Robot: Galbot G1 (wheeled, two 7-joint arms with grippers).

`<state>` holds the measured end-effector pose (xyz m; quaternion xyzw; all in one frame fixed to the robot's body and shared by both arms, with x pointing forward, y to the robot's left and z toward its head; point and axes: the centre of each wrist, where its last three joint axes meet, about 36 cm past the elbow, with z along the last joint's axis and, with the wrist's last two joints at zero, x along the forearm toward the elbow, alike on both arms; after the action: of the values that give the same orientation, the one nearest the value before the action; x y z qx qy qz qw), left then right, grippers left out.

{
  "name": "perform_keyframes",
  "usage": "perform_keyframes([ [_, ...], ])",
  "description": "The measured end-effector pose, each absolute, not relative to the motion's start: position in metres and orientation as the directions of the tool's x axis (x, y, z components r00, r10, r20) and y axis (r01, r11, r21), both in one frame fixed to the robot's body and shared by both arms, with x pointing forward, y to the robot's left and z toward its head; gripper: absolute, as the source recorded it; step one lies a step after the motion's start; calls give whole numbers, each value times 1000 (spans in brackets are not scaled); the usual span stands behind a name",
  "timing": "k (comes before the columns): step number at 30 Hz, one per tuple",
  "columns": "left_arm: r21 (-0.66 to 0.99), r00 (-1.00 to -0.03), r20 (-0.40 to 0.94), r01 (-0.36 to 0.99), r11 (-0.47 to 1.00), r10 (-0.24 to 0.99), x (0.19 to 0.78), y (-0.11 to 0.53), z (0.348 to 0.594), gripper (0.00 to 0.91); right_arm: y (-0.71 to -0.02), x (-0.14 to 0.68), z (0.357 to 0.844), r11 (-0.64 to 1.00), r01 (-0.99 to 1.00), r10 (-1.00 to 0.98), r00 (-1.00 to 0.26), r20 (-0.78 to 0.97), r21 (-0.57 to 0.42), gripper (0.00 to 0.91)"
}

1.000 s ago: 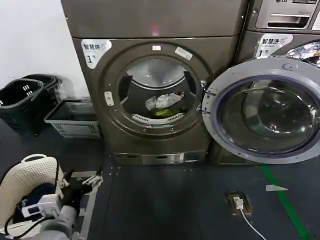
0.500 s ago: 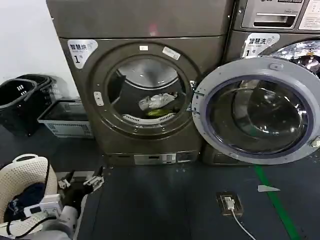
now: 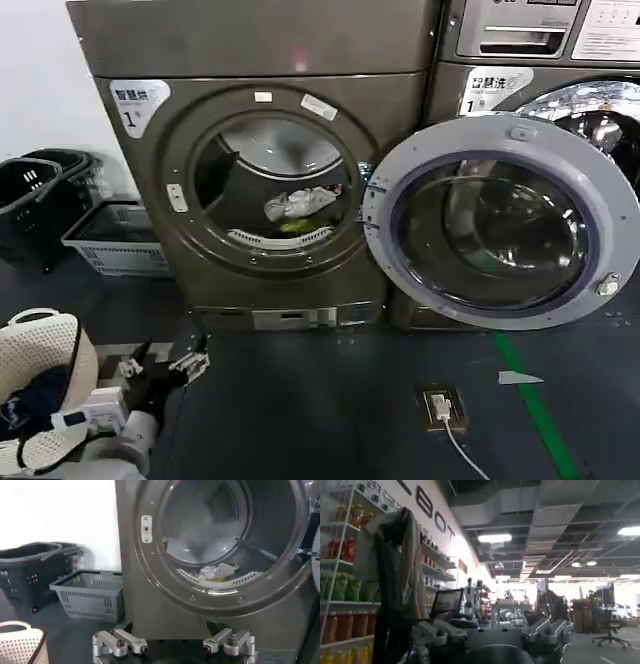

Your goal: Grasp the clothes from the dryer.

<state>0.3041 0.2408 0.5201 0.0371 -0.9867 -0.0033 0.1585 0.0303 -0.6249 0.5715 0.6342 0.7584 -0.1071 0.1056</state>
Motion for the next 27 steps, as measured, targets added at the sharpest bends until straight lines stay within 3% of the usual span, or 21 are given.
perform_keyframes([
  [27,25,-944,321,-67,997,-71,305,239,517,907,-626,27,572,152,988,934,-136,-331,23,907],
])
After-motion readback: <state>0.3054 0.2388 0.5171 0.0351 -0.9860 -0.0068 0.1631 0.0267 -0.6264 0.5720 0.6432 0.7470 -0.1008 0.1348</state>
